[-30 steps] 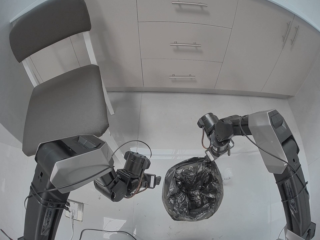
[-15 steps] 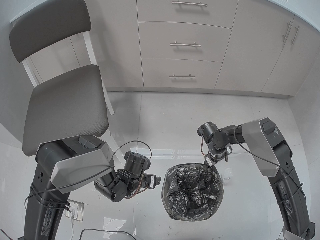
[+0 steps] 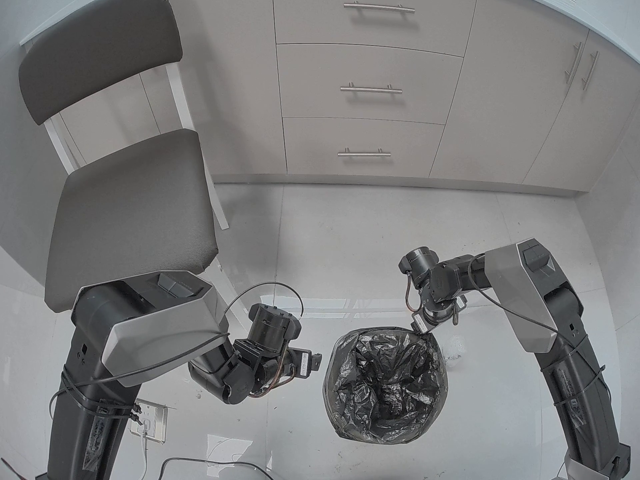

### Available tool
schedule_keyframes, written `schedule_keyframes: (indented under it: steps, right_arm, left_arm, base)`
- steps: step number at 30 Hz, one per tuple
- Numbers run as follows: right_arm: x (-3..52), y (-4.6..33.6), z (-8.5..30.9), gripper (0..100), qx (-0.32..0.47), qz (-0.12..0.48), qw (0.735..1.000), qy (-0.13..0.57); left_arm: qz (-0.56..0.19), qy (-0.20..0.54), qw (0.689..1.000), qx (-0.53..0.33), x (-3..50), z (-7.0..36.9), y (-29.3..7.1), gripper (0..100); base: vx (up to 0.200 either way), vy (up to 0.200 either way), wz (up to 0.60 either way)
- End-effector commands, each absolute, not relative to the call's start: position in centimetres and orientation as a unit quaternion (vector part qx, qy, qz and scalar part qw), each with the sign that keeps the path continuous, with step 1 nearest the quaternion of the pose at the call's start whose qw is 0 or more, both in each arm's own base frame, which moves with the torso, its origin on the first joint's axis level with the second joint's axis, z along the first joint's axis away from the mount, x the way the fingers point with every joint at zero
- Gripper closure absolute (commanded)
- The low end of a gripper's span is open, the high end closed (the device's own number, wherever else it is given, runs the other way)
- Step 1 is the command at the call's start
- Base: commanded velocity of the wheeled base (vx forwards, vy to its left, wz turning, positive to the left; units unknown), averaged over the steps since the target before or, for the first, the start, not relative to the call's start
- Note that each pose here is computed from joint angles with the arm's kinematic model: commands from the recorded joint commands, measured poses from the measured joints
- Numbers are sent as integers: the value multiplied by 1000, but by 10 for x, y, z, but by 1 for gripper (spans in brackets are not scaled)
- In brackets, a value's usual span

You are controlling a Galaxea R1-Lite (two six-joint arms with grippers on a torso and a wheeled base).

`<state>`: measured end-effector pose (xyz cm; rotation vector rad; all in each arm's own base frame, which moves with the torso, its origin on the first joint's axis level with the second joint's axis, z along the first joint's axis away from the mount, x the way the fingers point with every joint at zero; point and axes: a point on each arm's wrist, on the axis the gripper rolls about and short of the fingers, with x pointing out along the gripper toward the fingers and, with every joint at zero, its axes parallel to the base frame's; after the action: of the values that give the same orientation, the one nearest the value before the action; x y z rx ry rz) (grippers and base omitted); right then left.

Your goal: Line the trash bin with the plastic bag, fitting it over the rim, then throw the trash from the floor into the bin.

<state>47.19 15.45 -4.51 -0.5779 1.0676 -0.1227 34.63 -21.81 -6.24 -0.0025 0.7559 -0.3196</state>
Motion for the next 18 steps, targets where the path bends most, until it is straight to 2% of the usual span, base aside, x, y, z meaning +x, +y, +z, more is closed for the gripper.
schedule_keyframes:
  steps: [1,6,8,10,12,18]
  right_arm:
    - [474,154,-7,0,-258,-62,842,470]
    - [468,170,28,0,-256,-50,859,441]
    - [463,182,41,0,-257,-39,866,427]
    - [462,182,41,0,-257,-38,866,427]
    - [459,190,41,0,-259,-32,868,423]
    - [459,192,41,0,-258,-31,868,423]
  left_arm:
    - [-156,363,919,-5,346,-60,-218,0]
    - [-167,323,931,-38,336,-50,-222,0]
    - [-195,294,935,-39,314,-32,-238,0]
    - [-196,291,936,-38,312,-31,-240,0]
    - [-189,259,947,-23,297,-22,-261,0]
    - [-189,259,947,10,301,-37,-265,0]
  base:
    - [0,0,0]
    - [0,0,0]
    - [0,0,0]
    - [0,0,0]
    - [0,0,0]
    - [0,0,0]
